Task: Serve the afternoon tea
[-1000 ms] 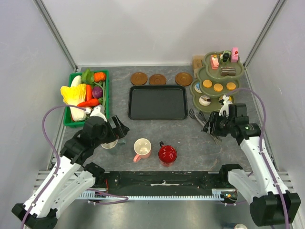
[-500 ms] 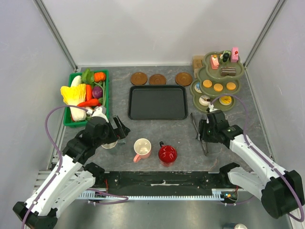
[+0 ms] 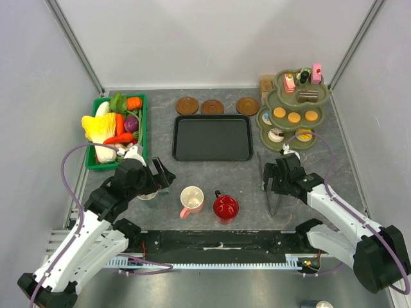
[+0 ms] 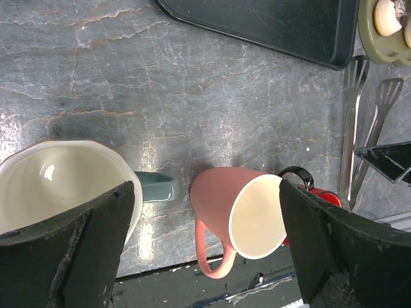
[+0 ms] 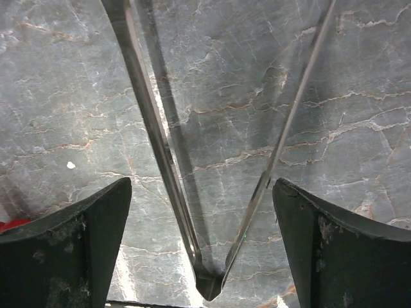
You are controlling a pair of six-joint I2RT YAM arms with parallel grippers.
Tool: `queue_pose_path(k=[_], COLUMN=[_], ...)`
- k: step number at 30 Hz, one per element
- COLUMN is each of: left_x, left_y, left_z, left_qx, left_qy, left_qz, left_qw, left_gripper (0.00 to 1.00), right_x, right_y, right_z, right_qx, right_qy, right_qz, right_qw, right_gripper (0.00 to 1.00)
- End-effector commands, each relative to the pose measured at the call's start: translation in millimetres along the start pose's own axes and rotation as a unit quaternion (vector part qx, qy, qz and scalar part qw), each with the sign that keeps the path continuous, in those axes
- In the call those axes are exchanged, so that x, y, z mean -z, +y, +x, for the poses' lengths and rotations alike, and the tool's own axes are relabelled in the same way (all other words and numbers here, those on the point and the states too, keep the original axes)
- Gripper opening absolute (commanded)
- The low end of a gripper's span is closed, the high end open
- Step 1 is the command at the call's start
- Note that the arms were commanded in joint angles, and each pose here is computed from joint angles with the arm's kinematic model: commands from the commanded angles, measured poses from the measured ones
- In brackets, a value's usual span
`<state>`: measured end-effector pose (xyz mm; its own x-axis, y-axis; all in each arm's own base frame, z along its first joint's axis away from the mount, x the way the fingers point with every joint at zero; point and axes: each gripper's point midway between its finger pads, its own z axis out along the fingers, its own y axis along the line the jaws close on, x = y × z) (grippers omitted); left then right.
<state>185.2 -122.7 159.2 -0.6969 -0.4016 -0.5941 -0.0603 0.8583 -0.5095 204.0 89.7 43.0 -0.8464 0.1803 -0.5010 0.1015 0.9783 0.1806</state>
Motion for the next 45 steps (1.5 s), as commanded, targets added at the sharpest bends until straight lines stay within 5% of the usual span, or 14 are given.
queue_pose_path(k=[1, 13, 20, 24, 27, 29, 34, 38, 45], left_x=[4.5, 30.3, 44.1, 44.3, 43.0, 41.7, 31.8, 27.4, 23.9], left_y=[-3.9, -11.3, -23.3, -25.0, -25.9, -27.4, -45.0, -68.9, -59.0], left_z=[-0.5, -17.7, -33.5, -35.1, -34.0, -30.5, -3.5, 16.3, 45.3], left_qx=[0.016, 0.013, 0.013, 0.011, 0.006, 0.000, -0.018, -0.039, -0.061], left_qy=[0.000, -0.025, -0.041, -0.038, -0.032, -0.021, 0.057, 0.114, 0.169], left_qz=[0.007, 0.016, 0.026, 0.023, 0.023, 0.027, 0.078, 0.150, 0.127], left_qw=[1.000, 0.999, 0.999, 0.999, 0.999, 0.999, 0.995, 0.981, 0.976], left_gripper=[0.99, 0.99, 0.99, 0.99, 0.99, 0.99, 0.99, 0.98, 0.95], right_x=[7.8, 104.0, 135.4, 145.6, 167.1, 176.2, 160.8, 123.7, 95.1], right_y=[6.6, 25.3, 13.8, 60.3, 123.7, 139.7, 140.2, 147.0, 138.9], right_z=[-21.5, -128.7, -146.4, -130.7, -88.6, -73.1, -82.3, -79.1, -76.2], right_qx=[-0.005, -0.035, -0.012, 0.081, 0.203, 0.235, 0.233, 0.217, 0.202], right_qy=[-0.050, -0.263, -0.330, -0.319, -0.264, -0.235, -0.228, -0.166, -0.144], right_qz=[-0.012, -0.051, -0.037, -0.171, -0.368, -0.426, -0.405, -0.397, -0.362], right_qw=[0.999, 0.963, 0.943, 0.929, 0.868, 0.841, 0.854, 0.876, 0.899], right_gripper=[0.98, 0.98, 0.98, 0.98, 0.98, 0.98, 0.98, 0.98, 0.98])
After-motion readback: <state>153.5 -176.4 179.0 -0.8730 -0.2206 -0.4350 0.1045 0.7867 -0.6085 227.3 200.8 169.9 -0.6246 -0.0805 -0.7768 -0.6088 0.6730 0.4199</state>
